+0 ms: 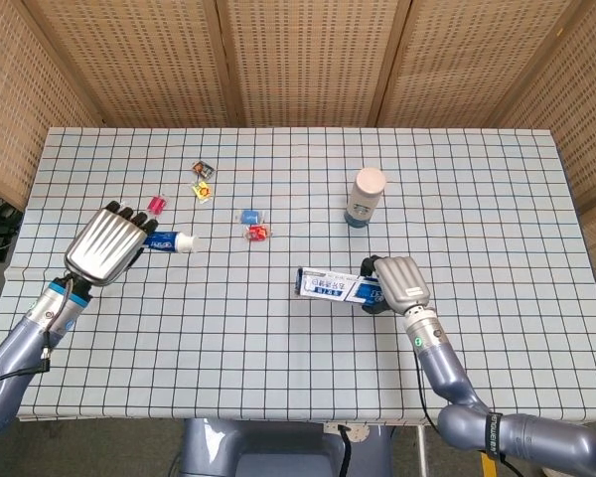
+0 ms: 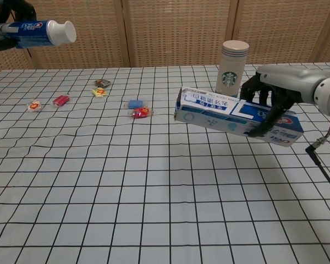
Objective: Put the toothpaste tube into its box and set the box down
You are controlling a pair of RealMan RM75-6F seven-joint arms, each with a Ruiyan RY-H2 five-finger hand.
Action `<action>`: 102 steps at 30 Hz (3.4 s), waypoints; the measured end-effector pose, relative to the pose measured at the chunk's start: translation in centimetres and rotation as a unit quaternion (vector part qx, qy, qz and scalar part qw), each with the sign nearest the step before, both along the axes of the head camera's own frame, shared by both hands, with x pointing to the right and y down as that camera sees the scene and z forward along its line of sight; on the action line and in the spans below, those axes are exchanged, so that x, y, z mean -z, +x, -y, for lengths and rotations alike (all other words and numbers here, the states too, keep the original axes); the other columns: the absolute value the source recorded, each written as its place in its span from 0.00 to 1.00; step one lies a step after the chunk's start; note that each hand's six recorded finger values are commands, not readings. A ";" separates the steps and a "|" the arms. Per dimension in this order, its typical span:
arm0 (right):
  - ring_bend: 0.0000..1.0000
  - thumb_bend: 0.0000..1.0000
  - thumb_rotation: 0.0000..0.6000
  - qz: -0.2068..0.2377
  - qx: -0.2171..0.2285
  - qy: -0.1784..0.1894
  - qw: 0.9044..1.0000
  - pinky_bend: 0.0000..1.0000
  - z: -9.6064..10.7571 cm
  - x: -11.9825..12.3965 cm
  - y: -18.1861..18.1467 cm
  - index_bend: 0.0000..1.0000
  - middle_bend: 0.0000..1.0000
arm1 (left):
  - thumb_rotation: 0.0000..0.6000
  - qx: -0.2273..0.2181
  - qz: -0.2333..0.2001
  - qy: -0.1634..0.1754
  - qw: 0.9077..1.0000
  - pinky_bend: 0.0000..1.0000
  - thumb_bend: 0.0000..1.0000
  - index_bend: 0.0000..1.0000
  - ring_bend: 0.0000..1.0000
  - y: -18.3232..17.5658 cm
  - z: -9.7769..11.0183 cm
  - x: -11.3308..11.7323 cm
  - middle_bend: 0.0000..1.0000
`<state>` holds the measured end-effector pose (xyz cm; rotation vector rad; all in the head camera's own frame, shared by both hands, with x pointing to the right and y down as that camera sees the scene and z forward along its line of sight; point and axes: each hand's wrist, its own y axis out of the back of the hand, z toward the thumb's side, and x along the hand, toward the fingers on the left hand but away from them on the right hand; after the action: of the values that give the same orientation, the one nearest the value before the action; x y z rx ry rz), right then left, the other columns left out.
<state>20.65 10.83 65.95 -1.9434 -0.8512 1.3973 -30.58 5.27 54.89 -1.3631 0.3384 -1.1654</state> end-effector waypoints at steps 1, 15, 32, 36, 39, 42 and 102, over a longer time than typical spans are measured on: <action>0.53 0.33 1.00 0.001 0.002 0.003 1.000 0.61 0.2 0.3 -0.2 0.72 0.51 | 1.00 -0.005 0.006 0.001 1.000 0.47 0.74 0.85 0.51 0.3 0.1 0.3 0.54; 0.53 0.33 1.00 0.004 0.012 0.021 1.000 0.61 2.5 2.2 -2.2 0.72 0.51 | 1.00 -0.034 0.062 -0.010 0.997 0.47 0.74 0.85 0.51 2.8 1.3 2.1 0.54; 0.53 0.33 1.00 0.001 0.003 0.030 1.000 0.61 6.2 3.6 -3.5 0.72 0.52 | 1.00 -0.064 0.092 -0.019 0.994 0.47 0.74 0.85 0.51 5.9 3.3 1.3 0.54; 0.53 0.33 1.00 -0.003 -0.001 0.031 1.000 0.61 7.0 3.9 -3.3 0.72 0.52 | 1.00 -0.069 0.096 -0.015 0.993 0.47 0.74 0.85 0.51 6.6 3.7 1.4 0.54; 0.54 0.33 1.00 -0.005 -0.002 0.032 0.999 0.61 7.4 4.3 -3.2 0.72 0.52 | 1.00 -0.072 0.099 -0.011 0.992 0.47 0.74 0.85 0.51 7.1 4.0 1.5 0.54; 0.54 0.33 1.00 -0.006 -0.001 0.034 0.999 0.61 7.7 4.7 -3.1 0.72 0.52 | 1.00 -0.078 0.104 -0.006 0.992 0.47 0.74 0.85 0.51 7.7 4.3 1.6 0.54; 0.54 0.33 1.00 0.008 -0.003 0.003 1.000 0.61 6.6 5.3 -3.2 0.73 0.52 | 1.00 -0.110 0.116 0.047 0.986 0.48 0.74 0.85 0.51 15.7 3.1 -0.7 0.54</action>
<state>17.41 4.24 60.68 -1.9504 -0.8689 1.3838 -14.86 2.21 55.57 -1.1369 0.0715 -1.0957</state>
